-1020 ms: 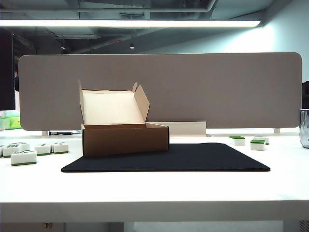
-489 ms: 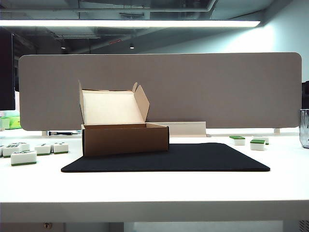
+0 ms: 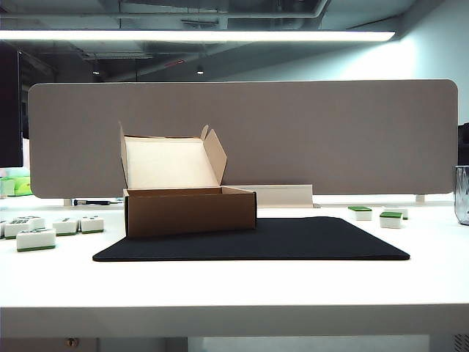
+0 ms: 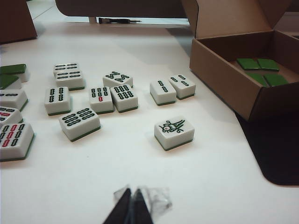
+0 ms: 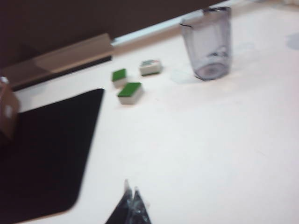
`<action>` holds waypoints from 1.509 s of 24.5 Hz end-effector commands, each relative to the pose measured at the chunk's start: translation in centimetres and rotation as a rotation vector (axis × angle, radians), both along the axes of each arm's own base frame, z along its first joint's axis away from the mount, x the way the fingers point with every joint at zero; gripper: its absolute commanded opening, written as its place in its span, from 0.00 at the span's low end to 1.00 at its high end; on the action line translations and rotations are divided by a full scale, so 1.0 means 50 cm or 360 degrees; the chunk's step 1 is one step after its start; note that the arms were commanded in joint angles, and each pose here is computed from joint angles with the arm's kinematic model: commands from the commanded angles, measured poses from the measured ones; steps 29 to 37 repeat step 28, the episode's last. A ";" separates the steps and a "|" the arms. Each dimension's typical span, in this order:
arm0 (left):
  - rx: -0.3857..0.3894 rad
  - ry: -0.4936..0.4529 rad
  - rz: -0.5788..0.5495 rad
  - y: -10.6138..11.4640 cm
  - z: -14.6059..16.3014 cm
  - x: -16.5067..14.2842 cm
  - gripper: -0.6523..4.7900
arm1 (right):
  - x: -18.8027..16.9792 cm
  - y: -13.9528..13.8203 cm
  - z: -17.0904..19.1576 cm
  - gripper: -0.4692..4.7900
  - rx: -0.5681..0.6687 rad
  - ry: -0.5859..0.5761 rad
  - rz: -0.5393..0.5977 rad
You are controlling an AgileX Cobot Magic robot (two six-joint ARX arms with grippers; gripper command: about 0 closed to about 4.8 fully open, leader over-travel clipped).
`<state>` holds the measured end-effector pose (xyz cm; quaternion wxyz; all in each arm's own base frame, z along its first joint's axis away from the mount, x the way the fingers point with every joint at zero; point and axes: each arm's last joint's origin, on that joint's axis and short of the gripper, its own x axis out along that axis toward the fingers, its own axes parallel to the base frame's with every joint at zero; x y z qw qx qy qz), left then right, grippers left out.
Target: Pick up four mahjong tiles and put them into the paper box.
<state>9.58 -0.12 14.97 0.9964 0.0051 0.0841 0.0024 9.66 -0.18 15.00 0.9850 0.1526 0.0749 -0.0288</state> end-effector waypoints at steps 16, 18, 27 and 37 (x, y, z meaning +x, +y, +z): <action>0.0000 0.0021 -0.0009 0.000 -0.004 0.000 0.11 | -0.002 -0.001 -0.004 0.09 -0.0042 0.0030 -0.0034; 0.0000 0.0021 -0.0009 0.000 -0.004 0.000 0.11 | -0.002 -0.001 -0.004 0.09 -0.0042 0.0030 -0.0034; 0.0000 0.0021 -0.0009 0.000 -0.004 0.000 0.11 | -0.002 -0.001 -0.004 0.09 -0.0042 0.0030 -0.0034; 0.0000 0.0021 -0.0009 0.000 -0.004 0.000 0.11 | -0.002 -0.001 -0.004 0.09 -0.0042 0.0030 -0.0034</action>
